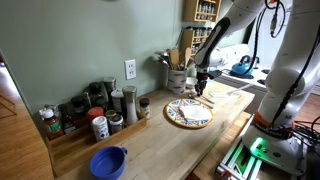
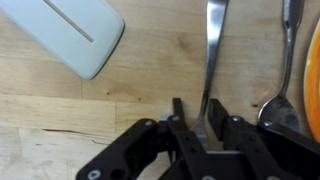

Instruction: Pick up the silver fork and put it on the plate, pick up the silver spoon and put it on the plate

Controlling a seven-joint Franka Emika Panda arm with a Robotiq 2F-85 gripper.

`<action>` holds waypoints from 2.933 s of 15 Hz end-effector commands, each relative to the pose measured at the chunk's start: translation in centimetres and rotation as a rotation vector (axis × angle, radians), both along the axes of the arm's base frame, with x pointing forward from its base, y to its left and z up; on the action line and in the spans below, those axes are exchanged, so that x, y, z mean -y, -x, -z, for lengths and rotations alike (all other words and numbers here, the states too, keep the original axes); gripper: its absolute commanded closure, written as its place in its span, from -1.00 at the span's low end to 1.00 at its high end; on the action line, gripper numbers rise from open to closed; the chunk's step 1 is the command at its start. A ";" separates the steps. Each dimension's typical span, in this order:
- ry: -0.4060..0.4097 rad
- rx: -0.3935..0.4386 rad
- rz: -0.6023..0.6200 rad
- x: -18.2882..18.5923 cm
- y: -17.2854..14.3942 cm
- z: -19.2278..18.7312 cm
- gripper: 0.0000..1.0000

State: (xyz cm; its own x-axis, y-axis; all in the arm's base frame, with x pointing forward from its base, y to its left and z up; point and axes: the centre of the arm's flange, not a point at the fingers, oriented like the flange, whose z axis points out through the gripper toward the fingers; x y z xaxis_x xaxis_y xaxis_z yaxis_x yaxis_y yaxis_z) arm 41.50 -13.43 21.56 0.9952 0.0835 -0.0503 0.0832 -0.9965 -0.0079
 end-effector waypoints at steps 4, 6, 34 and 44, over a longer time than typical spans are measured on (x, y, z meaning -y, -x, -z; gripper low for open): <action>-0.022 0.010 -0.024 0.5 0.4 0.2 1.00; -0.022 0.017 -0.033 0.1 1.3 -1.2 0.96; -0.166 -0.059 -0.399 -17.1 3.1 -6.6 0.96; -0.190 -0.083 -0.441 -17.1 2.9 -3.1 0.96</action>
